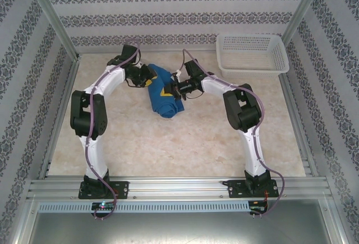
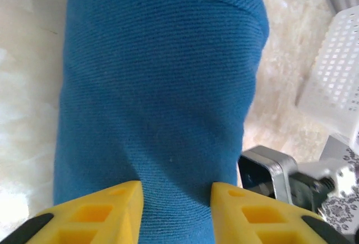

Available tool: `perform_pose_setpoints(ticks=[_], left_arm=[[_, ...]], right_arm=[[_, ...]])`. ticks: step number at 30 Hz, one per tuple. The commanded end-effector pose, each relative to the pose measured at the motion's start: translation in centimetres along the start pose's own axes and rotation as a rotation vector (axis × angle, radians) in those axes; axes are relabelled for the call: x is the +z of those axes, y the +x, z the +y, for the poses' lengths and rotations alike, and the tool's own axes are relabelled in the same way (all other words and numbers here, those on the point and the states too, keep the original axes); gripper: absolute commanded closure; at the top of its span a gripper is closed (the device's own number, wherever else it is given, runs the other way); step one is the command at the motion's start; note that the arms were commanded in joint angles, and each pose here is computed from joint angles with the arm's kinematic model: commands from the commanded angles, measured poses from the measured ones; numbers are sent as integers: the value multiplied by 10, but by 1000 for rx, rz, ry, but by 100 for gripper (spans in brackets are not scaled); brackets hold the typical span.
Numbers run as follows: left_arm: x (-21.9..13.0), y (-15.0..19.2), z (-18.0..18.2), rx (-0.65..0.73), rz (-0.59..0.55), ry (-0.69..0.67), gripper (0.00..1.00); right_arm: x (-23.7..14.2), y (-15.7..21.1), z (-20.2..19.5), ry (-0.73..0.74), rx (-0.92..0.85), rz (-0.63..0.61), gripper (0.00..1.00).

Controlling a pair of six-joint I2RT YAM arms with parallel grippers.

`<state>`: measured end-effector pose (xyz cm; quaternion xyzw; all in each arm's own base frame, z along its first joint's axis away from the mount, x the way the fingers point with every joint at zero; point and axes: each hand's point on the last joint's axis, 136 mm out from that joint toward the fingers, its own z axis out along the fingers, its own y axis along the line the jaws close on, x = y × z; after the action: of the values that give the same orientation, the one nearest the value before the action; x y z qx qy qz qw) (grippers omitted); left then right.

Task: Roll up the long pants

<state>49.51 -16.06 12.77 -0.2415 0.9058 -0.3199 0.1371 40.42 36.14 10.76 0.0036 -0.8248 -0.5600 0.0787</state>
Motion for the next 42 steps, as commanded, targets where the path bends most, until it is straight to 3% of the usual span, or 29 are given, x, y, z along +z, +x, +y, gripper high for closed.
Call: perform_pose_setpoints(ticks=[1,3,5,10,13,16,21,22,28,33,36,42], left_arm=[[16,-7,-9,31,-11,17,55],[23,-11,-11,44,-10,19,47],[31,-12,-15,64,8,12,46],[50,-12,-31,105,48,5,67],[64,-8,-43,124,79,30,68],[70,-2,-53,159,105,43,55],[65,5,-51,202,112,32,4],[63,6,-50,210,116,27,0],[46,11,-42,274,139,-14,0],[12,17,-15,355,143,-192,0],[-8,16,8,389,89,-309,0],[-35,15,55,304,76,-395,0]], right_arm=[[-4,21,28,-62,-14,55,100],[-4,23,28,-61,-13,58,100],[-3,26,30,-63,-15,63,100],[2,34,36,-68,-25,74,100],[7,41,35,-66,-25,87,100],[7,46,25,-30,-26,92,100],[4,48,15,7,-24,91,100],[4,48,15,7,-24,91,100],[8,52,26,-2,-57,105,100],[3,55,44,-7,-96,102,100],[-3,53,51,-7,-110,91,100],[-10,50,60,-14,-120,80,100]])
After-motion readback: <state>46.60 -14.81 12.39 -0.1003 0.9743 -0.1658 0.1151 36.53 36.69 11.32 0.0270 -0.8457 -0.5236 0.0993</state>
